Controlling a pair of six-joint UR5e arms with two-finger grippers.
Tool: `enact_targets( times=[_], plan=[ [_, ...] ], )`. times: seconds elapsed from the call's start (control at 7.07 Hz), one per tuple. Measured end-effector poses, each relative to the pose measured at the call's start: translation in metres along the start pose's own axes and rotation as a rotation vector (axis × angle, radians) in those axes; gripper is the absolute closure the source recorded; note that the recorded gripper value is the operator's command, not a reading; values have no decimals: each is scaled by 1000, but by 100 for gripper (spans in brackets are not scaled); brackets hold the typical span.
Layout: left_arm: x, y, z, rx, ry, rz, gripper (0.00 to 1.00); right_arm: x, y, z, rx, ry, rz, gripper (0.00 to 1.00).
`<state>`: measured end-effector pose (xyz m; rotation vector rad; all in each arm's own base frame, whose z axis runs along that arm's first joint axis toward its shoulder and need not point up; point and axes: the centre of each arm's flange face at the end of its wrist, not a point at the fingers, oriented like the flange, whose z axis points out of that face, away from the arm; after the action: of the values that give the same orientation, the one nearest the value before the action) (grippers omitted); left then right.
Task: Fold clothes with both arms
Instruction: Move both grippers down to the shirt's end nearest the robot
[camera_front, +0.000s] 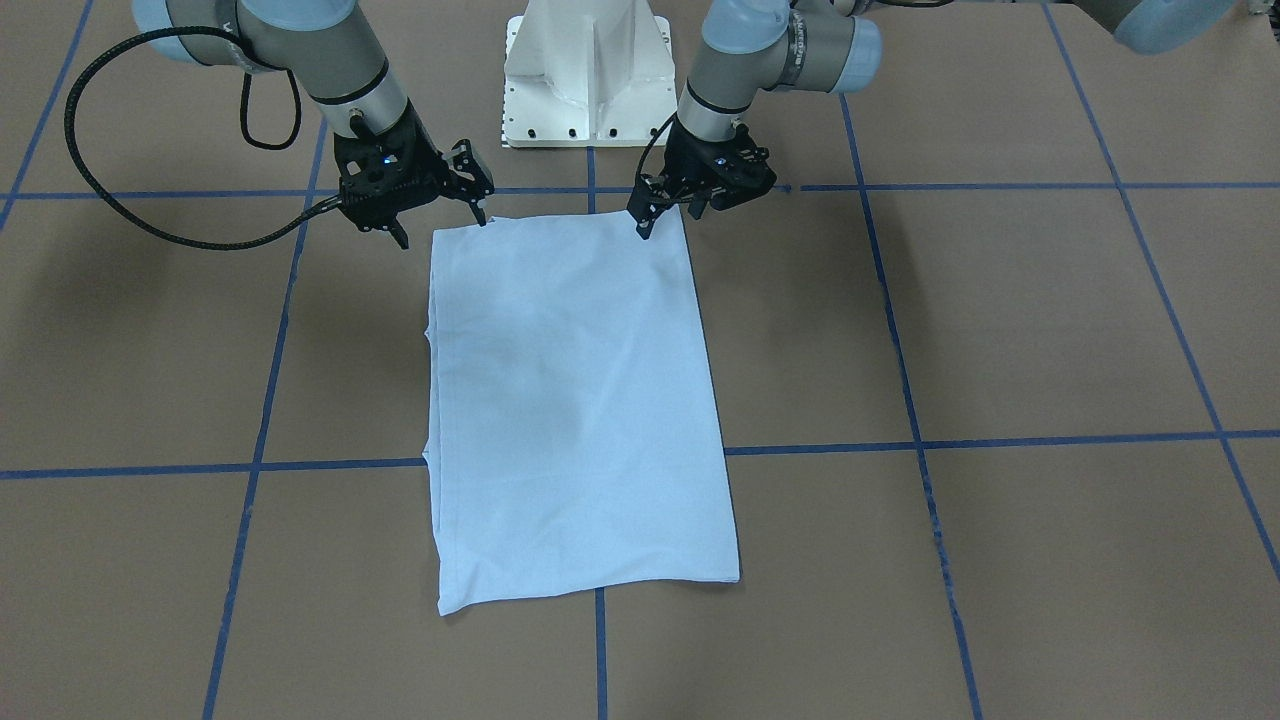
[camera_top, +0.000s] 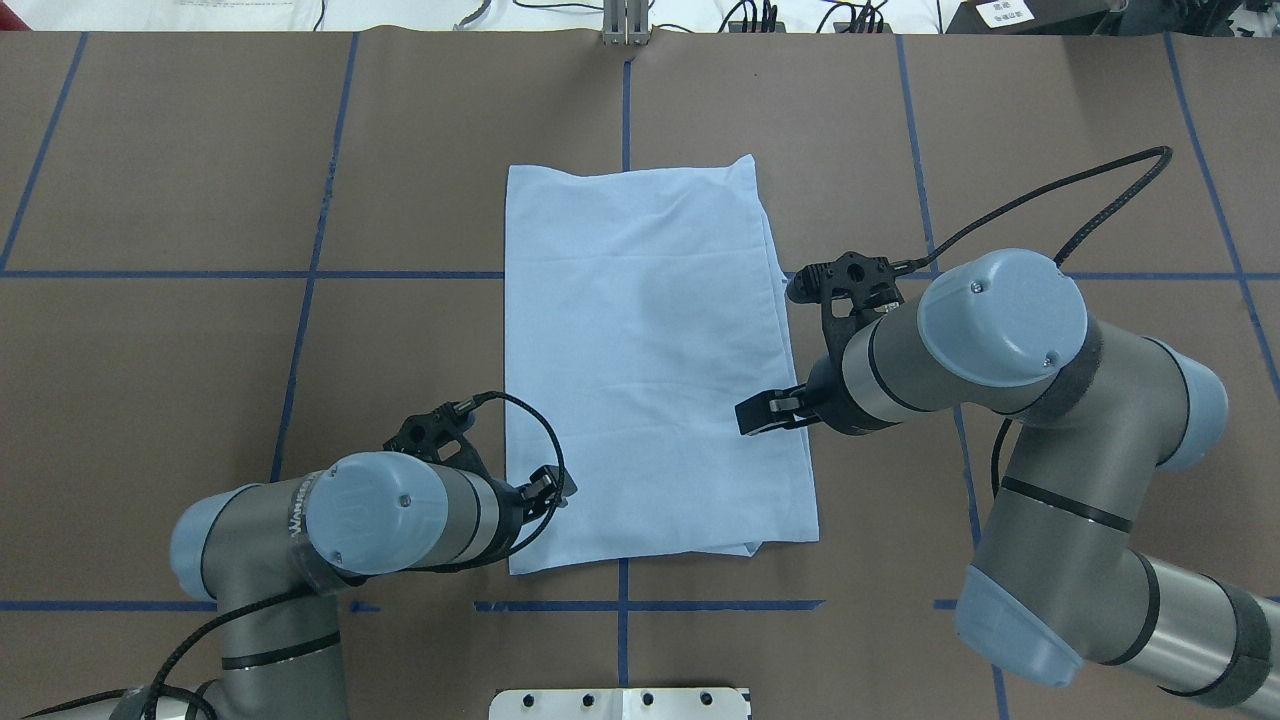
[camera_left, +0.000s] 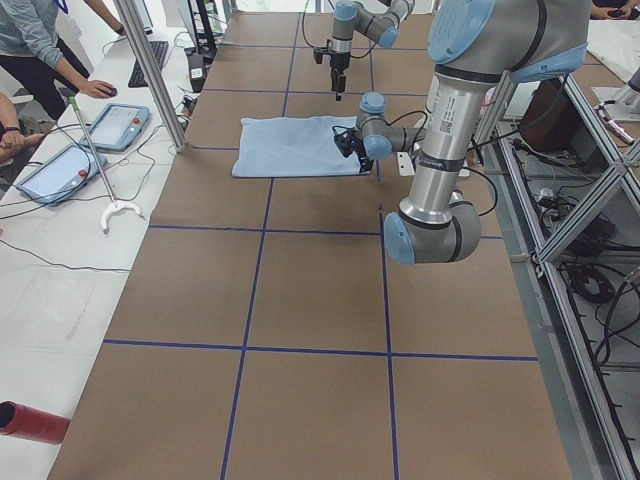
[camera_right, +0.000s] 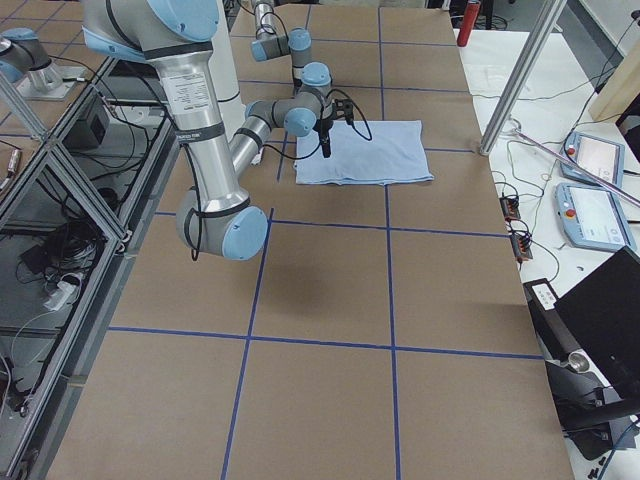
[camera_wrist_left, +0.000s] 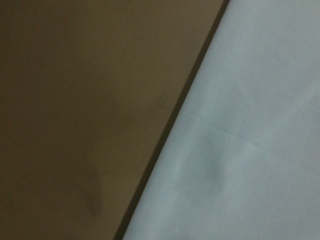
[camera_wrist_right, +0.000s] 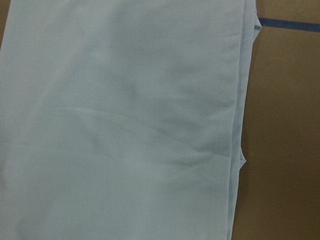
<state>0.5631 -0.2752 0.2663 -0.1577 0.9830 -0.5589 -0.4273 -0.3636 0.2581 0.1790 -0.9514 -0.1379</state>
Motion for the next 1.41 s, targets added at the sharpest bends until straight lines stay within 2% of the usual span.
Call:
enact_targets(
  times=[0.42,0.71,1.13,1.27,1.41],
  plan=[
    [-9,21,9,-3,-40,-21,25,1,0,4,-7,3,4,0],
    [-9,23,12,1,-51,-23,48,2,0,4,-7,4,5,0],
    [-9,23,12,5,-54,-25,92,6,1,6,-11,9,6,0],
    [-9,23,12,5,-54,-25,100,6,1,6,-12,10,7,0],
    [-10,22,11,6,-54,-22,100,6,1,6,-13,10,8,0]
  ],
)
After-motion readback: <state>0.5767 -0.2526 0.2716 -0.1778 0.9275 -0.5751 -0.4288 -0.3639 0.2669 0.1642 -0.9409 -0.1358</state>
